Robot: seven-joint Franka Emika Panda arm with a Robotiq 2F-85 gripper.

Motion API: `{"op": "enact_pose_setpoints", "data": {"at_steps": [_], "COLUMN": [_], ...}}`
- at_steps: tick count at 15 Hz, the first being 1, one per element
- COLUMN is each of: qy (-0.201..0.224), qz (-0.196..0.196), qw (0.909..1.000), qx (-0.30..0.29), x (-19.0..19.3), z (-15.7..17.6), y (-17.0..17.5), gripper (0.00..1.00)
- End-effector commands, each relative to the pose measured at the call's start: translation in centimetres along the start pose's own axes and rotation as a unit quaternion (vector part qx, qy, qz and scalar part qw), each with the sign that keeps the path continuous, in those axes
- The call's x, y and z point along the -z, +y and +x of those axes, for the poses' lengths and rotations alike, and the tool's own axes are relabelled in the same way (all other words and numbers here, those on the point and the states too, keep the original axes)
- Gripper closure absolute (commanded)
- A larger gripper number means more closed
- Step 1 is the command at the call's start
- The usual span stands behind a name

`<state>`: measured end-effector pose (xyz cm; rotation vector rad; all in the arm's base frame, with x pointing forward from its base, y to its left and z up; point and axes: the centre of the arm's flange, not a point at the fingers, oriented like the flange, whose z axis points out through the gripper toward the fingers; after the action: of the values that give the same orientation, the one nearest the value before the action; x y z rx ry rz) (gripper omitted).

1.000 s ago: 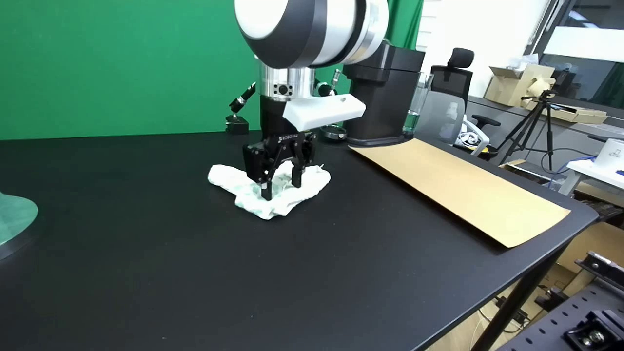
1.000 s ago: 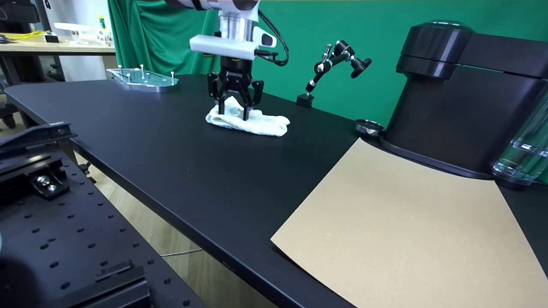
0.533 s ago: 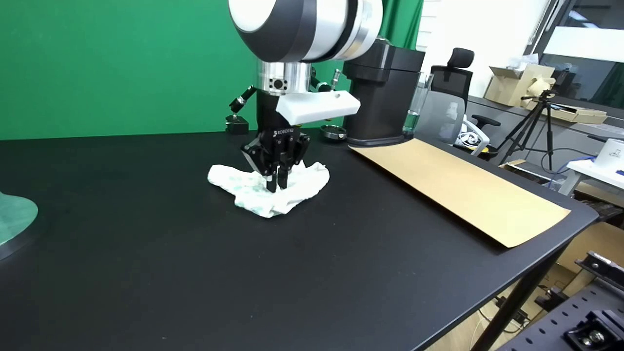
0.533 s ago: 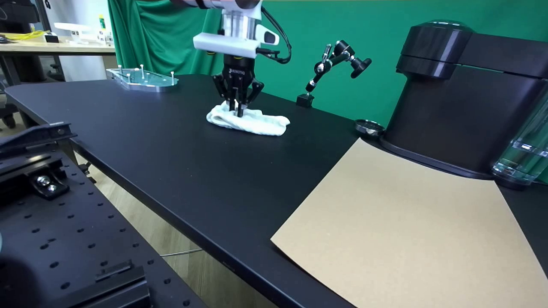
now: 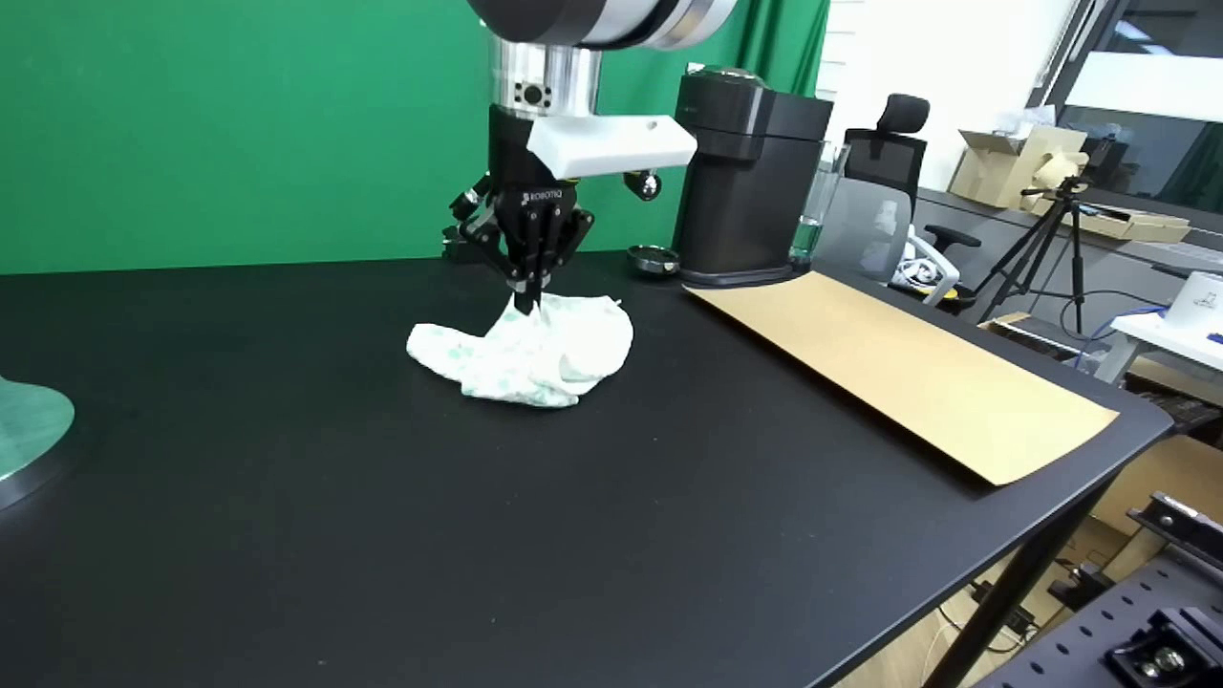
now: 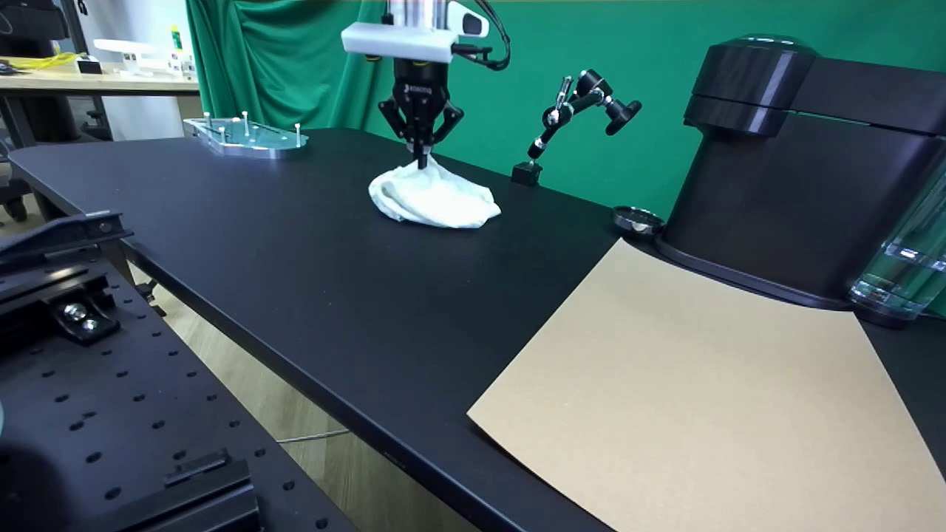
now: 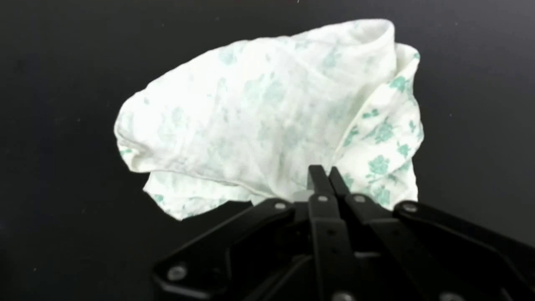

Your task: Pick up the towel and hang it on the object

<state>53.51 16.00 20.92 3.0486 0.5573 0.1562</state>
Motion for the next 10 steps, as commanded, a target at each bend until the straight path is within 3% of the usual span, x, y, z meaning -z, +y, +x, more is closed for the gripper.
{"op": "enact_pose_setpoints", "data": {"at_steps": [1, 10], "qy": [0.03, 0.112], "qz": [-0.037, -0.113], "qw": [0.9988, 0.9844], "qx": [-0.008, -0.075], "x": [5.2, 19.4], "z": [2.0, 6.7], "y": [0.5, 7.2], "gripper": [1.0, 1.0]}}
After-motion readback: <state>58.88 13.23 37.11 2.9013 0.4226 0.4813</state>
